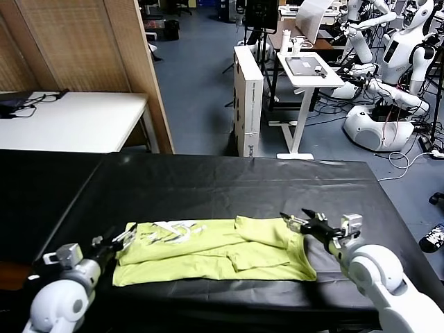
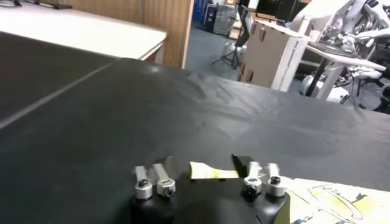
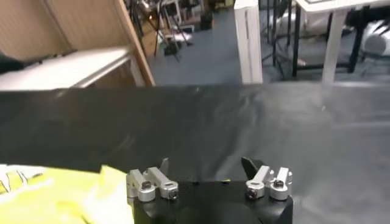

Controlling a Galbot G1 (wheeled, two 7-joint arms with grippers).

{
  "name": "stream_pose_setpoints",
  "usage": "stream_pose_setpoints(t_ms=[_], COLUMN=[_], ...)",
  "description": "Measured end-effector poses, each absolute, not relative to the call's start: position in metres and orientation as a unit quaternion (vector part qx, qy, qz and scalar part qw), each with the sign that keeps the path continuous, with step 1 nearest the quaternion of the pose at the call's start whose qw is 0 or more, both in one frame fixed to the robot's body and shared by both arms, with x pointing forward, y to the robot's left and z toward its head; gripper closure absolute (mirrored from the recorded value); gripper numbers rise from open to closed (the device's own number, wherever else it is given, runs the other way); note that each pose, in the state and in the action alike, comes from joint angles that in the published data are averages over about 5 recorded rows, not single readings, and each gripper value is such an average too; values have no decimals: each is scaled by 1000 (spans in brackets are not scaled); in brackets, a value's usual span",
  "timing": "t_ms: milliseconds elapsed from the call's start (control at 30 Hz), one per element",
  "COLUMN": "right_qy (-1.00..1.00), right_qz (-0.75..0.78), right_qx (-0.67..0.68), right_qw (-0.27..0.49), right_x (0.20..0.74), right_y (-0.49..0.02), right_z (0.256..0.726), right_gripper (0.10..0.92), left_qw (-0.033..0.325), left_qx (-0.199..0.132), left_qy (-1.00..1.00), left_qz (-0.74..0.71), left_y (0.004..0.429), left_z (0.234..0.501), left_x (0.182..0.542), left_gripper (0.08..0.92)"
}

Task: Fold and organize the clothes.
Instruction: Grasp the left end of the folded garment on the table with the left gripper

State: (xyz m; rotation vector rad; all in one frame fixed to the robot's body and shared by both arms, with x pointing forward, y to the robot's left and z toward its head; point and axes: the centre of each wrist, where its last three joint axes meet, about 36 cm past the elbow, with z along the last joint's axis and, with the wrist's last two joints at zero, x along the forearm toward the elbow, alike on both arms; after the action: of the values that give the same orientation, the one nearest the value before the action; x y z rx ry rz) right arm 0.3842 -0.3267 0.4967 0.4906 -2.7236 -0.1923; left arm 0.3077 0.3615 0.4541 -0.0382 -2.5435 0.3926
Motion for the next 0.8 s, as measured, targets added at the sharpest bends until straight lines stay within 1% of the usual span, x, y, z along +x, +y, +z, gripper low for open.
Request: stream_pose_setpoints(t_ms=[133,267,467,800], right_qy=[-968,-968,-968,-968], right_qz=[-80,-97,-99,-96], right_qx=[177,172,170,170], right_qw=[157,156,158,157], right_x=[364,345,329,321], right_y=[-330,-332,-331,-328], right_z=[506,509,514,518], right_gripper=[115,115,115,115], left_qw=[295,299,293,285], left_qx=[-22,-25,-31,-35], left_qy=[-941,-938,-937,-939], left_qz=[165,176,187,189], left_y=[370,375,375,371], left_z=[458,455,448,436], left_x=[290,281,280,285], left_gripper=[93,92,92,92])
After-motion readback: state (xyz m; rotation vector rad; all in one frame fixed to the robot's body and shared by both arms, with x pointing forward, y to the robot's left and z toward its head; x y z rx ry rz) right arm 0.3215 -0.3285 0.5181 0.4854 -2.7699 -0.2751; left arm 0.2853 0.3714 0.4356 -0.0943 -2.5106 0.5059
